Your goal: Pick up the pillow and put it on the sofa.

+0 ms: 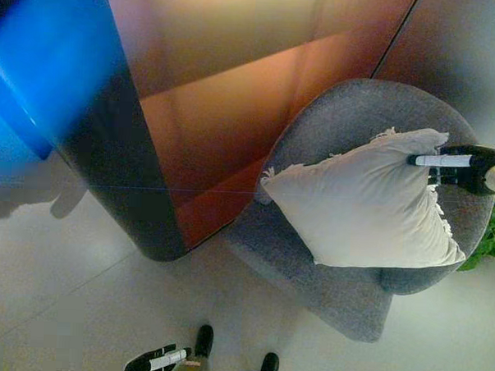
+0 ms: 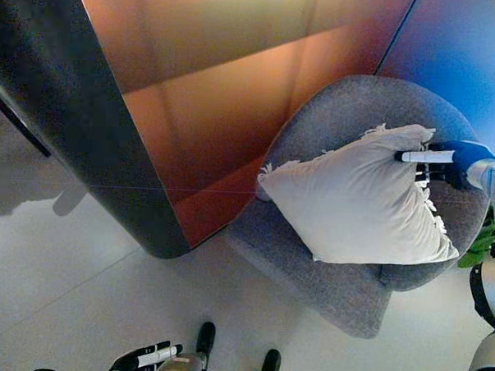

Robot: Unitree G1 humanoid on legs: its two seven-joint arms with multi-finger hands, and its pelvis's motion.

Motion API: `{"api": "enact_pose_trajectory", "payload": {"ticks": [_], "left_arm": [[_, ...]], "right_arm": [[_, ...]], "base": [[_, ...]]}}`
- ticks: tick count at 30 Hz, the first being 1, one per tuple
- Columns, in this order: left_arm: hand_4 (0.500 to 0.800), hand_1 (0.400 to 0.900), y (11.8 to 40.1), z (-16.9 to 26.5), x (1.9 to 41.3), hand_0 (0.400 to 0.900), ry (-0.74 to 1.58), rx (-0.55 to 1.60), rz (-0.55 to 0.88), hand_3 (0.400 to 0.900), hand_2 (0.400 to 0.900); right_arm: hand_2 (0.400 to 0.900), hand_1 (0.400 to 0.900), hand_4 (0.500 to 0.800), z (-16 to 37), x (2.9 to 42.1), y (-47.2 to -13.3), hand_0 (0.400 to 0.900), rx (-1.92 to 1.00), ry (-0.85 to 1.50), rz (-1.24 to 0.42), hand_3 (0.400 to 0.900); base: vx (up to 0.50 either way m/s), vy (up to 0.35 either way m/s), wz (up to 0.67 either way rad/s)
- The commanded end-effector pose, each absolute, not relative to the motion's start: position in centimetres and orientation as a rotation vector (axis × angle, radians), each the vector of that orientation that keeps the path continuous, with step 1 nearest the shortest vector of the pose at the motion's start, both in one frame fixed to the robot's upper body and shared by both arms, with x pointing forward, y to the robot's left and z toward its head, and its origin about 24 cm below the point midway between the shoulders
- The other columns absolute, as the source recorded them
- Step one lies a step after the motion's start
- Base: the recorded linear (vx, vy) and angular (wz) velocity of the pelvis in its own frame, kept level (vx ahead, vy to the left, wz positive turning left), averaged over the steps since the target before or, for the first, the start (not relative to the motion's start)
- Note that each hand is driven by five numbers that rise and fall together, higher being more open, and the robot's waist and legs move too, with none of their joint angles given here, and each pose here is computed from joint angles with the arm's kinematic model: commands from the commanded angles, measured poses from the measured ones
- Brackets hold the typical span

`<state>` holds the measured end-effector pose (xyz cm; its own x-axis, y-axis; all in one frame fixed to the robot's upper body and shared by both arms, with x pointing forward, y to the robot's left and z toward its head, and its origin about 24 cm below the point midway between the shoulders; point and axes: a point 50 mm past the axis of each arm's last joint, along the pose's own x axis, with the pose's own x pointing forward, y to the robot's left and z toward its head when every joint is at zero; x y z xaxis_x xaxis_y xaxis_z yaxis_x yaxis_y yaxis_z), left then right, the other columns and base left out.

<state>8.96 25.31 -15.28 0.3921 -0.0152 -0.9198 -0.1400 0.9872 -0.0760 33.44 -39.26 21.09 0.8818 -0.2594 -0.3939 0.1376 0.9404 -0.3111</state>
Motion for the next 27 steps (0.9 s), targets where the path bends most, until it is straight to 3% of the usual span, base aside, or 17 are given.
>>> {"api": "enact_pose_trajectory", "payload": {"ticks": [1, 20, 27], "left_arm": [[0.800, 0.900, 26.9, -15.5, 5.7, 0.900, 1.281, -0.085, 0.110, 0.900, 0.900], [0.800, 0.900, 26.6, -15.4, 6.7, 0.900, 1.249, -0.093, 0.079, 0.900, 0.900], [0.800, 0.900, 26.6, -15.4, 7.2, 0.900, 1.229, -0.008, 0.109, 0.900, 0.900]], "right_arm": [[0.900, 0.900, 0.800, 30.4, 33.5, -39.0, 0.900, -0.299, 0.148, -0.275, 0.900], [0.900, 0.900, 0.800, 29.0, 31.3, -41.7, 0.900, -0.331, 0.235, -0.311, 0.900], [0.900, 0.900, 0.800, 21.9, 31.0, -42.0, 0.900, -0.240, 0.277, -0.229, 0.900]], "base": [[-0.010, -0.026, 0.03], [-0.018, 0.003, -0.02], [-0.006, 0.038, -0.04]]}}
